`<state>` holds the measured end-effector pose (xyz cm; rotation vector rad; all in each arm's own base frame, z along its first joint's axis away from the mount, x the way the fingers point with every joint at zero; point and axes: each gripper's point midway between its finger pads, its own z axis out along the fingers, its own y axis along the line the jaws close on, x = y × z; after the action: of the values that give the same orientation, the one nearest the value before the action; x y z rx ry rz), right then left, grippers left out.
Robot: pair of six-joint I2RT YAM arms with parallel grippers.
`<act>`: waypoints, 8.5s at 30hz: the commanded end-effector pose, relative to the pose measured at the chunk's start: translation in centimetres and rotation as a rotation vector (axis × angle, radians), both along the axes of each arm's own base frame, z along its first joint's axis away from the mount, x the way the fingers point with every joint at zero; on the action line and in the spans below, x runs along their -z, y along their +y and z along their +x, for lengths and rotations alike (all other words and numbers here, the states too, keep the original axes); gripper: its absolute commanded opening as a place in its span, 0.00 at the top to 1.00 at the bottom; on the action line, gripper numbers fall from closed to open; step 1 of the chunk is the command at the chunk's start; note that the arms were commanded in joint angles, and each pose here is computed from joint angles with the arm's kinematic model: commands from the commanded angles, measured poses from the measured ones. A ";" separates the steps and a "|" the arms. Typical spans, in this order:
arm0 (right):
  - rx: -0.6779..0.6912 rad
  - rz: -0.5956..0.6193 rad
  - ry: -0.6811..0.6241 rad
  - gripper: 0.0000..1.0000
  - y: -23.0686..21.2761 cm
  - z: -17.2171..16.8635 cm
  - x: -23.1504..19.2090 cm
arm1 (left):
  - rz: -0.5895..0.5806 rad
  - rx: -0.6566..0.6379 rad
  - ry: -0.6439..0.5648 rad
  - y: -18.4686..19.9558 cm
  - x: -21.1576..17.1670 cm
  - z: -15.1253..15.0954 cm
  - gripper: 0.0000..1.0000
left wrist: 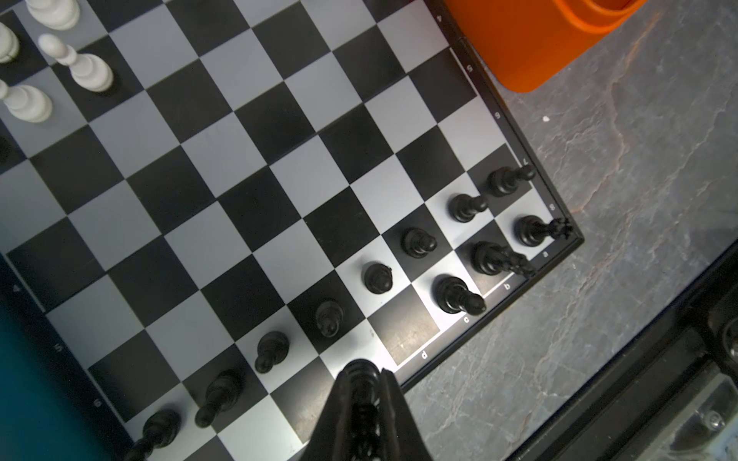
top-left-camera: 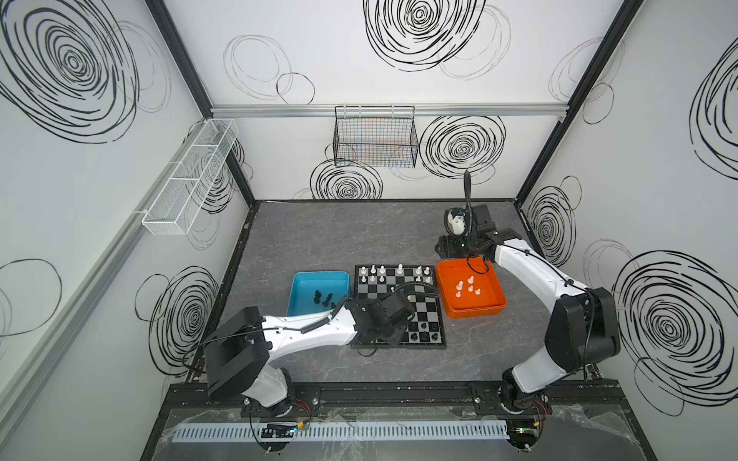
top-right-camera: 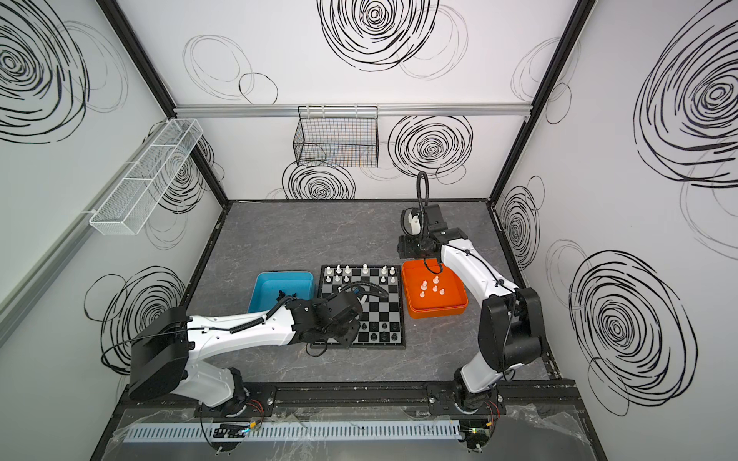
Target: Set up the chess pieces on the board
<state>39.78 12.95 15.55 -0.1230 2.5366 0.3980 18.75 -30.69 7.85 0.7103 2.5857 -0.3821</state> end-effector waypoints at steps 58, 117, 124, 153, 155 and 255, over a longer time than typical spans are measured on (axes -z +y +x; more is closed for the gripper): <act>0.025 -0.011 -0.024 0.30 -2.0 -0.2 -0.8 | 0.130 0.006 0.155 1.0 1.4 -1.4 0.64; 0.047 -0.006 -0.023 0.29 -3.0 -0.1 -1.8 | 0.025 0.005 0.089 -0.2 -3.8 0.2 0.60; 0.077 -0.016 -0.005 0.29 -4.0 -0.8 -1.5 | -0.131 -0.022 0.027 -0.7 -8.9 3.0 0.38; 0.130 -0.115 0.268 0.42 -5.6 -4.7 8.9 | -0.208 -0.248 -0.136 6.2 -15.1 16.2 0.04; 0.129 -0.111 0.282 0.42 -5.5 -5.1 9.4 | -0.204 -0.258 -0.131 6.7 -14.8 16.4 0.04; 0.123 -0.167 0.365 0.76 -5.9 -5.4 11.8 | -0.201 -0.275 -0.054 7.2 -11.2 16.5 0.04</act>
<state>34.23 6.98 3.01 0.0597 2.9183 0.1869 34.76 -23.58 18.89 0.3100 2.5239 -0.5004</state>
